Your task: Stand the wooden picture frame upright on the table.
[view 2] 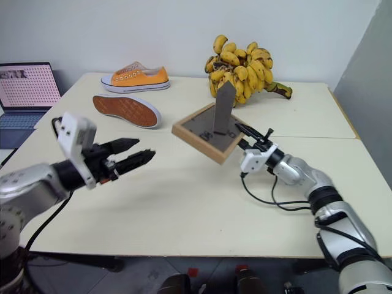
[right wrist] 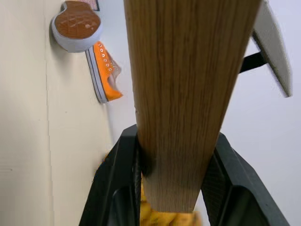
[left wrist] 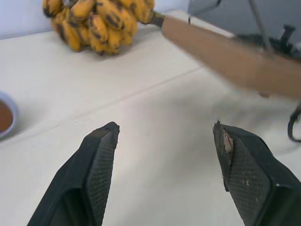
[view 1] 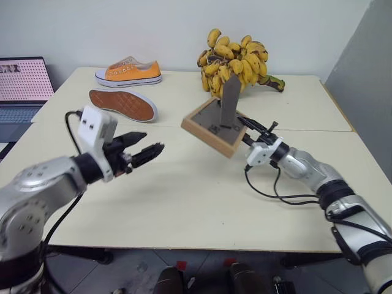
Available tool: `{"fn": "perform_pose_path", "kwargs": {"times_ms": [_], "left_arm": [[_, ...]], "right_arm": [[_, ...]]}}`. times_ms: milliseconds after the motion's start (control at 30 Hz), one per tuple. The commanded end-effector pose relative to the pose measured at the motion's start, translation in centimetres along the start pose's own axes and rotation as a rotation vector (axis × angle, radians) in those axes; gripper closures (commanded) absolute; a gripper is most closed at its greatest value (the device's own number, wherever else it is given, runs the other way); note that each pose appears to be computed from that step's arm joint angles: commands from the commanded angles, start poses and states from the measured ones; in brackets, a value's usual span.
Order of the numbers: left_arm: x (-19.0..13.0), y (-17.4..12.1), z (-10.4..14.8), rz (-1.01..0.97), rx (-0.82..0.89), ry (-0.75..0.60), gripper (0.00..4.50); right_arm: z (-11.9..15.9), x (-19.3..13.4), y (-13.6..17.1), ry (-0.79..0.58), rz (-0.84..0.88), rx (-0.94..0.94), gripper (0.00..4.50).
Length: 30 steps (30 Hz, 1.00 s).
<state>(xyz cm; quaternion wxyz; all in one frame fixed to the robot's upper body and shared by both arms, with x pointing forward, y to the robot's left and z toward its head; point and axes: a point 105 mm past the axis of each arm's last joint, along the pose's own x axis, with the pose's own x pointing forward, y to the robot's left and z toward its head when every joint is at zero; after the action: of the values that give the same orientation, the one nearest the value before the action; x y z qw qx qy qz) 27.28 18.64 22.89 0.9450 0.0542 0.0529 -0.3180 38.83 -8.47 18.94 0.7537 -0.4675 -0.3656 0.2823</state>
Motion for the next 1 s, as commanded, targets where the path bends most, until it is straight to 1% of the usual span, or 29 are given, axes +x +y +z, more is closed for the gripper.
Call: {"fn": "perform_pose_path", "kwargs": {"times_ms": [33,67,133,200,233,333,433,600,733,833,900,933,1000], "left_arm": [[-1.5,-2.2,0.4,-0.025,0.081,-0.022,1.08],[-1.6,-2.7,0.0,-0.023,0.079,-0.014,1.08],[-1.9,-3.1,-0.4,-0.01,0.076,-0.006,1.08],[-2.2,-3.3,-0.7,-0.003,0.074,0.0,1.08],[-2.5,-3.3,-1.0,0.001,0.078,0.017,1.08],[-3.4,-3.3,-1.7,0.014,0.08,0.058,1.08],[-4.3,-2.5,-2.2,0.059,0.076,0.086,1.08],[-4.7,-2.4,-2.4,0.064,0.076,0.093,1.08],[-4.9,-2.6,-2.6,0.054,0.074,0.107,1.08],[-4.8,-2.5,-2.5,0.05,0.074,0.103,1.08],[-4.7,-2.5,-2.3,0.047,0.074,0.101,1.05],[-4.6,-2.4,-2.3,0.044,0.073,0.098,1.05],[-4.4,-2.4,-2.0,0.041,0.067,0.083,1.05]], "right_arm": [[-0.1,2.0,-0.9,0.055,-0.038,0.531,3.08],[0.5,2.7,0.3,0.047,0.013,0.738,3.08],[3.1,3.3,3.2,-0.019,0.18,1.041,3.08],[4.7,3.0,4.8,-0.042,0.299,1.175,3.08],[5.2,2.8,5.5,-0.036,0.343,1.239,3.08],[5.8,2.1,6.8,-0.014,0.428,1.351,3.08],[6.1,1.6,8.3,0.022,0.473,1.418,3.08],[6.1,1.0,9.1,0.048,0.497,1.442,3.08],[4.7,0.5,10.5,0.125,0.486,1.425,3.08],[4.2,0.4,10.9,0.151,0.47,1.42,3.08],[4.0,0.3,11.0,0.164,0.459,1.428,2.53],[3.9,0.3,11.0,0.166,0.456,1.424,2.4],[3.9,0.4,10.9,0.167,0.457,1.401,1.89]]}}
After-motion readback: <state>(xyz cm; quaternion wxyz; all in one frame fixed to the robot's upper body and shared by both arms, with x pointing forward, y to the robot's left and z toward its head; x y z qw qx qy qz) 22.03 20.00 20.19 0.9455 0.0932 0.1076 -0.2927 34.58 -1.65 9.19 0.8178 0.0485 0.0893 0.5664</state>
